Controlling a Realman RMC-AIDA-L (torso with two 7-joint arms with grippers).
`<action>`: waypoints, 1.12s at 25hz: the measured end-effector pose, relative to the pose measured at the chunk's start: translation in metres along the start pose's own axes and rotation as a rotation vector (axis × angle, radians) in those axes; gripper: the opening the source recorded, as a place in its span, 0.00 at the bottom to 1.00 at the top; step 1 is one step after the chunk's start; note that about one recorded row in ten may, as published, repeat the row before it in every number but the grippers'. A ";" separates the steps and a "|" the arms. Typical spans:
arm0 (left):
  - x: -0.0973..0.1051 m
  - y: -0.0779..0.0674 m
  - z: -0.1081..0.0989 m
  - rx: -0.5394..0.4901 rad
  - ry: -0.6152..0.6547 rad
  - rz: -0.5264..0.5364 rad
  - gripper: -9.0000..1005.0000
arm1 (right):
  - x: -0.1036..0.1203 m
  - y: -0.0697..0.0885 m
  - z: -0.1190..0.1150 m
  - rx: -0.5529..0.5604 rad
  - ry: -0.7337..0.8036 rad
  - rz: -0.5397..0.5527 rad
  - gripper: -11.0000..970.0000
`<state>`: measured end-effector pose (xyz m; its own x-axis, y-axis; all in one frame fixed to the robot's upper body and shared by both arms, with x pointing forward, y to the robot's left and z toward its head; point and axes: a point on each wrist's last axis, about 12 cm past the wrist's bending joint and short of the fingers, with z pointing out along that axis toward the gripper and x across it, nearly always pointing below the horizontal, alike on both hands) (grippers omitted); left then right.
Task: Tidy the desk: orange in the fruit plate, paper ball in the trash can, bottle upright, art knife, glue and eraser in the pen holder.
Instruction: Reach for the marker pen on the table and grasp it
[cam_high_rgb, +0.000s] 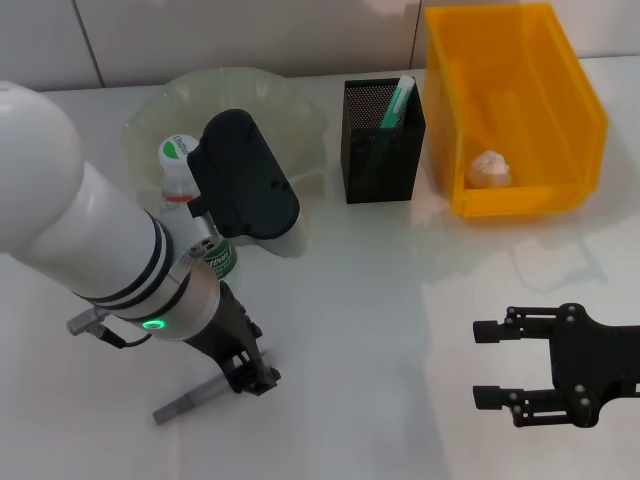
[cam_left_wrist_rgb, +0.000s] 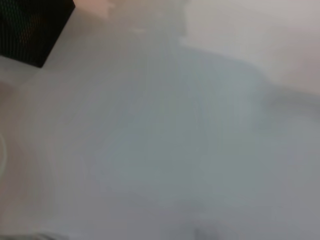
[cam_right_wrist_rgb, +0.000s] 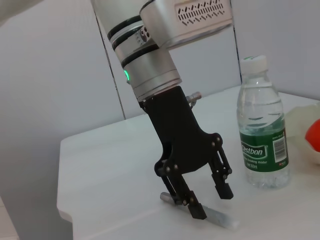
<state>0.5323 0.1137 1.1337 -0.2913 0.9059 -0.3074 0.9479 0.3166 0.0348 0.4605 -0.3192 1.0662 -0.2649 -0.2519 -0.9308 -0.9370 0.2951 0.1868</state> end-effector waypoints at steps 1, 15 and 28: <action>0.000 0.001 0.001 0.001 0.008 -0.004 0.69 | 0.000 0.000 0.000 0.001 -0.001 0.000 0.74; -0.002 0.005 0.007 0.004 0.026 -0.011 0.43 | 0.000 -0.001 0.002 0.003 0.004 0.001 0.74; 0.002 0.007 0.012 0.015 0.056 -0.016 0.40 | -0.001 -0.002 0.002 0.002 0.006 0.008 0.74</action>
<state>0.5401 0.1142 1.1221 -0.3124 0.9154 -0.2539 0.9449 0.3269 0.0157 0.4626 -0.3176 1.0657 -0.2732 -0.2548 -0.9276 -0.9346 0.2988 0.1932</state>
